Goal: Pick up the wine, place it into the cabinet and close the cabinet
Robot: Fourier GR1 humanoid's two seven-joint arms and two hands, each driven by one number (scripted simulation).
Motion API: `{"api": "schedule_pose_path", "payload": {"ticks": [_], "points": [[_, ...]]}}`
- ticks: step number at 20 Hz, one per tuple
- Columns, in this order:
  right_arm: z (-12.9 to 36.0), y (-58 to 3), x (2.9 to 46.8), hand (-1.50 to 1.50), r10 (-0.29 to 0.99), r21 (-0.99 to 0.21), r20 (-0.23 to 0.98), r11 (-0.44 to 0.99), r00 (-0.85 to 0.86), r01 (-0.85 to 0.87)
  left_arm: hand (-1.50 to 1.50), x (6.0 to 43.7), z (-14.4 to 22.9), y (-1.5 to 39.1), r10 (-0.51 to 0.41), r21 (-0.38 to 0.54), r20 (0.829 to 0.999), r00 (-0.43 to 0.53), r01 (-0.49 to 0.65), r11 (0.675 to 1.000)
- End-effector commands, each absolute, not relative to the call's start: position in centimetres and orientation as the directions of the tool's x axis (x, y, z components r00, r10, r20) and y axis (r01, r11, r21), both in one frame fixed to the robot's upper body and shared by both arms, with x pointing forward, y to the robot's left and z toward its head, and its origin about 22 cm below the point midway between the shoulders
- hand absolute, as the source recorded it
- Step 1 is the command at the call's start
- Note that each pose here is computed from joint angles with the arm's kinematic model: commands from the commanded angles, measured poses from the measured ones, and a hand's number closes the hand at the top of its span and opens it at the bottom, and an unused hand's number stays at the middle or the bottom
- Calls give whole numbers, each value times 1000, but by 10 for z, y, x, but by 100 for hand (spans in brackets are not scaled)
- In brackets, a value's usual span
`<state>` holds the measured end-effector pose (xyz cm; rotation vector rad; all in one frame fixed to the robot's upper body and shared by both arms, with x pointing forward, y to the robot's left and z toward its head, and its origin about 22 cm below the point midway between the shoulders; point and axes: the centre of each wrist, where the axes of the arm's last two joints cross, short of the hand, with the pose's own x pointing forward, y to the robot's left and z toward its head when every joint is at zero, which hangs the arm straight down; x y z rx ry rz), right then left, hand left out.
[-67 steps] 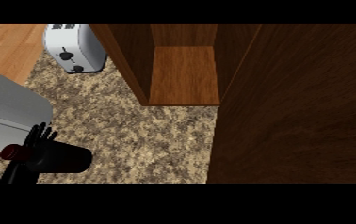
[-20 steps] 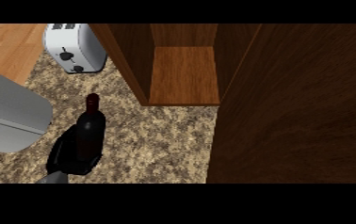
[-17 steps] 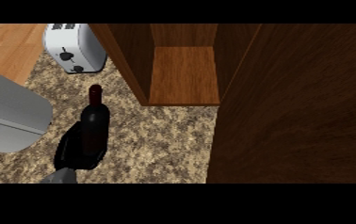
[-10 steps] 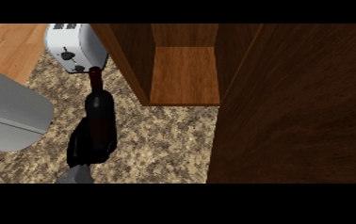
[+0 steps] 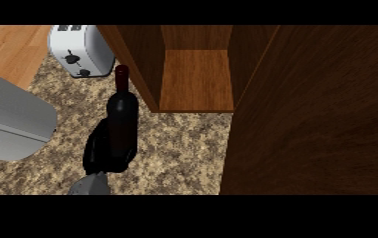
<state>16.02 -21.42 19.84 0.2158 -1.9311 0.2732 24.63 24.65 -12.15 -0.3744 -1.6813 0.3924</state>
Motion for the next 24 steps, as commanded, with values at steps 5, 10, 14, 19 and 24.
{"api": "schedule_pose_path", "payload": {"ticks": [5,10,14,19,24], "points": [[193,-206,160,-150,-73,-48,926,950,-370,-309,150,239,-76,194,487,-480,868,-99,88,873],[205,-220,140,-150,-50,-68,936,945,-347,-319,150,221,-60,156,483,-477,872,-81,83,875],[191,-223,148,-150,-57,-66,928,947,-369,-314,150,240,-60,144,470,-467,881,-54,49,883],[197,-220,145,-150,-54,-69,931,945,-361,-319,150,227,-65,123,497,-496,868,-26,16,868],[205,-224,165,-150,-40,-75,938,946,-343,-315,150,228,-71,120,471,-472,882,-28,-19,882]]}}
